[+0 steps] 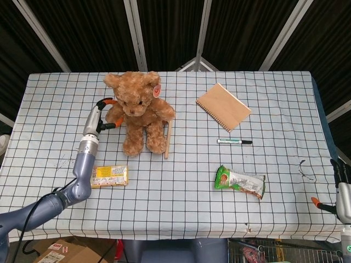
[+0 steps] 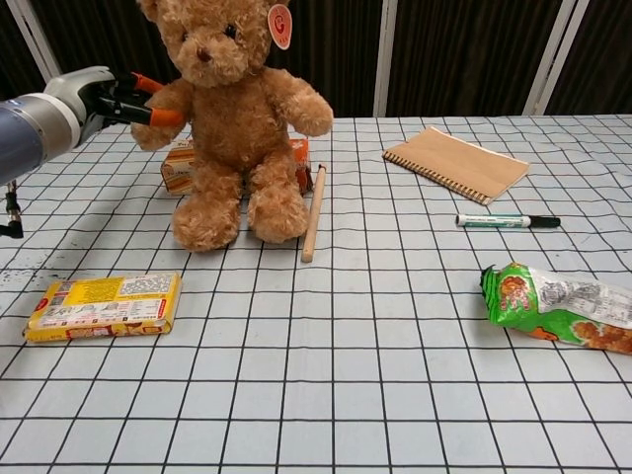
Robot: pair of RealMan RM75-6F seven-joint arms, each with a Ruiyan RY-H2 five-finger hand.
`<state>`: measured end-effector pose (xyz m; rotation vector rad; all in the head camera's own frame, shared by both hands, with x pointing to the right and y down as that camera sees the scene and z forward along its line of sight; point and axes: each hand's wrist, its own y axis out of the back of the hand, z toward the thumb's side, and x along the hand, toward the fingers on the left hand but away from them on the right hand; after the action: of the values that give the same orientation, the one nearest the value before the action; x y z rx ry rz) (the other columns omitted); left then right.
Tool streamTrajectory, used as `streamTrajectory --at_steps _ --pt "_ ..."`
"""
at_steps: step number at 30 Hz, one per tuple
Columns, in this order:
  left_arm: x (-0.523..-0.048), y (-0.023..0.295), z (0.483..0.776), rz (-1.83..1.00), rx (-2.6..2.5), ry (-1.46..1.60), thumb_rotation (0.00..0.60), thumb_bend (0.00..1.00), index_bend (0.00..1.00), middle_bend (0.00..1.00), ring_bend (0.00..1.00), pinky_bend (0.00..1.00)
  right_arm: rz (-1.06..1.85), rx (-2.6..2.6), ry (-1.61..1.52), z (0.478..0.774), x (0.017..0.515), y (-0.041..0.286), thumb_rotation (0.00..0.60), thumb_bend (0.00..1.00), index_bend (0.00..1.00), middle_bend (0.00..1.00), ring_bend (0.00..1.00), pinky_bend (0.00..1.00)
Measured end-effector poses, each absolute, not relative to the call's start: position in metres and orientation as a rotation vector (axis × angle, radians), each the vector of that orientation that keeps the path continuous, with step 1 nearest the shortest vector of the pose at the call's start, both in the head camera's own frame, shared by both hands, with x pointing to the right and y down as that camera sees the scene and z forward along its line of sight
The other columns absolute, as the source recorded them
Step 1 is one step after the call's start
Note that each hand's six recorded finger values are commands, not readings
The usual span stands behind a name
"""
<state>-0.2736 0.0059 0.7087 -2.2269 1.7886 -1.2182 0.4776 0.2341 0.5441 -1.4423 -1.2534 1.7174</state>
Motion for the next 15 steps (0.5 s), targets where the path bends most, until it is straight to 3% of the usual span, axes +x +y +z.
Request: streamTrajectory --at_steps 9,15 --pt "-0.297 0.017 0.690 -1.257 -2.163 1.744 0.600 0.36 0.17 0.00 0.00 0.00 1.707 -1.449 -1.251 0.543 0.476 0.234 0.600 0.13 0.00 0.00 0.00 0.00" --pt "-0.327 0.044 0.652 -1.235 -2.093 1.710 0.600 0.36 0.18 0.00 0.00 0.00 1.694 -1.465 -1.243 0.543 0.471 0.234 0.600 0.13 0.00 0.00 0.00 0.00"
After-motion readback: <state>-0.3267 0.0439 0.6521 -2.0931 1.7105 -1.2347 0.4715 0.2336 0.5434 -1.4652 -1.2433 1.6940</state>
